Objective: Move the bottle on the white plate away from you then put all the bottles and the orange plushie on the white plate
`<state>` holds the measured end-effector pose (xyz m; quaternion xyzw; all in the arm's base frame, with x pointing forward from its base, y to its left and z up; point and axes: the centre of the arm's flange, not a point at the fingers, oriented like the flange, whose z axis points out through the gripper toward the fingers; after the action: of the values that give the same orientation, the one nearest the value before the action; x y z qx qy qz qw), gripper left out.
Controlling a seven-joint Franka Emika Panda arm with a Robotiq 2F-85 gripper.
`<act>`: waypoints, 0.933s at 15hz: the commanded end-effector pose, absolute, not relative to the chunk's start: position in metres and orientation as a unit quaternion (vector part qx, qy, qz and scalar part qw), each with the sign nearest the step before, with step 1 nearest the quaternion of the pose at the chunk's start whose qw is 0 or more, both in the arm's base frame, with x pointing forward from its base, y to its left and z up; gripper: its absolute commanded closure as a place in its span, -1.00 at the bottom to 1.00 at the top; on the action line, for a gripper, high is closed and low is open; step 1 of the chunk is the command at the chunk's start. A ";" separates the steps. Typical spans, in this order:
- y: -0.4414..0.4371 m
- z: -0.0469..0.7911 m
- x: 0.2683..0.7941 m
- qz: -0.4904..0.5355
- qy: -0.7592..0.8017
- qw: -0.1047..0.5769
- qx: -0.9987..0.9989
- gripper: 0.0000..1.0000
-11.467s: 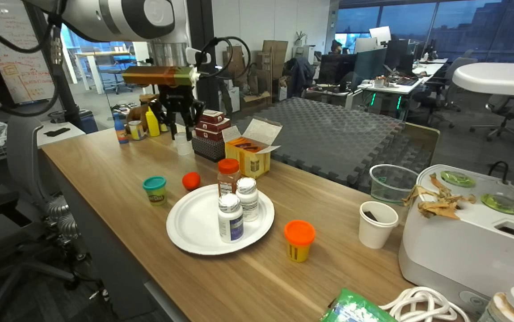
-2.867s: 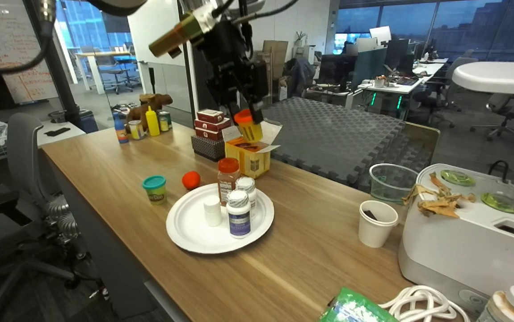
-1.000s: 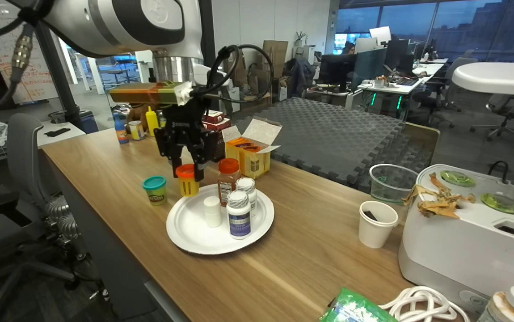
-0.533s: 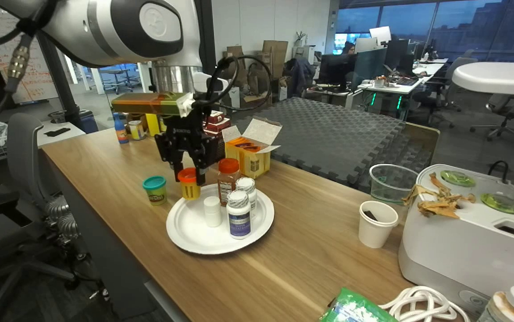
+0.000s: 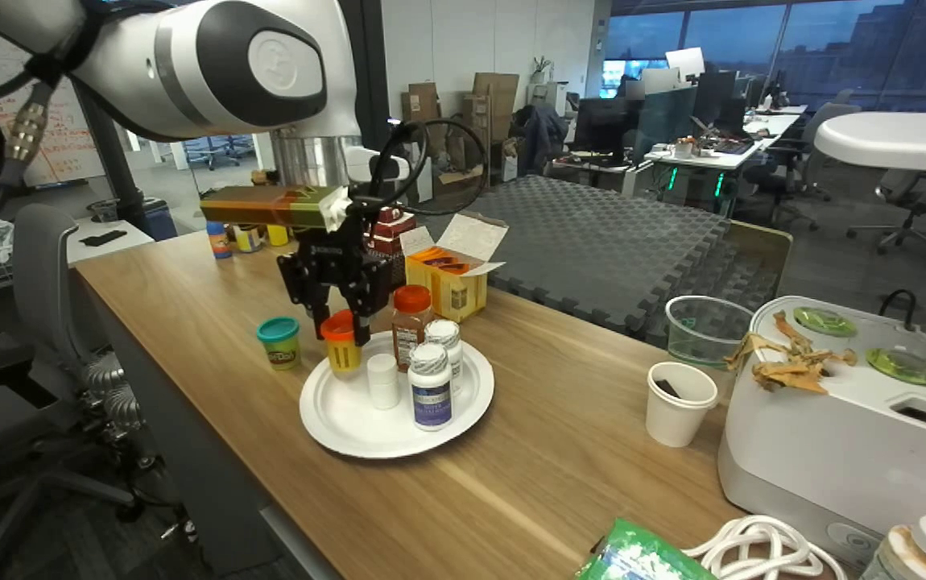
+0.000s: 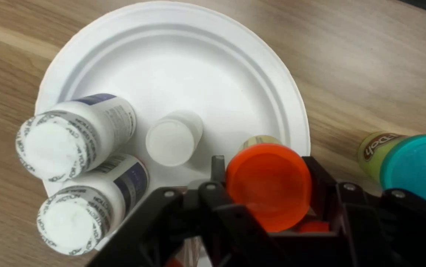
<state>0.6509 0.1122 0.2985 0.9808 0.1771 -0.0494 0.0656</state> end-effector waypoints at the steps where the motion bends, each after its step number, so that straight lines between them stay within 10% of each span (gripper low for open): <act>1: 0.106 0.299 0.647 -0.031 0.194 0.079 0.977 0.43; 12: 0.094 0.292 0.655 -0.021 0.201 0.081 0.976 0.43; 13: 0.094 0.292 0.655 -0.021 0.202 0.081 0.976 0.15; 14: 0.094 0.293 0.655 -0.021 0.203 0.080 0.976 -0.56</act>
<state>0.6549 0.0970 0.2896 0.9770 0.1928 -0.0317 0.0851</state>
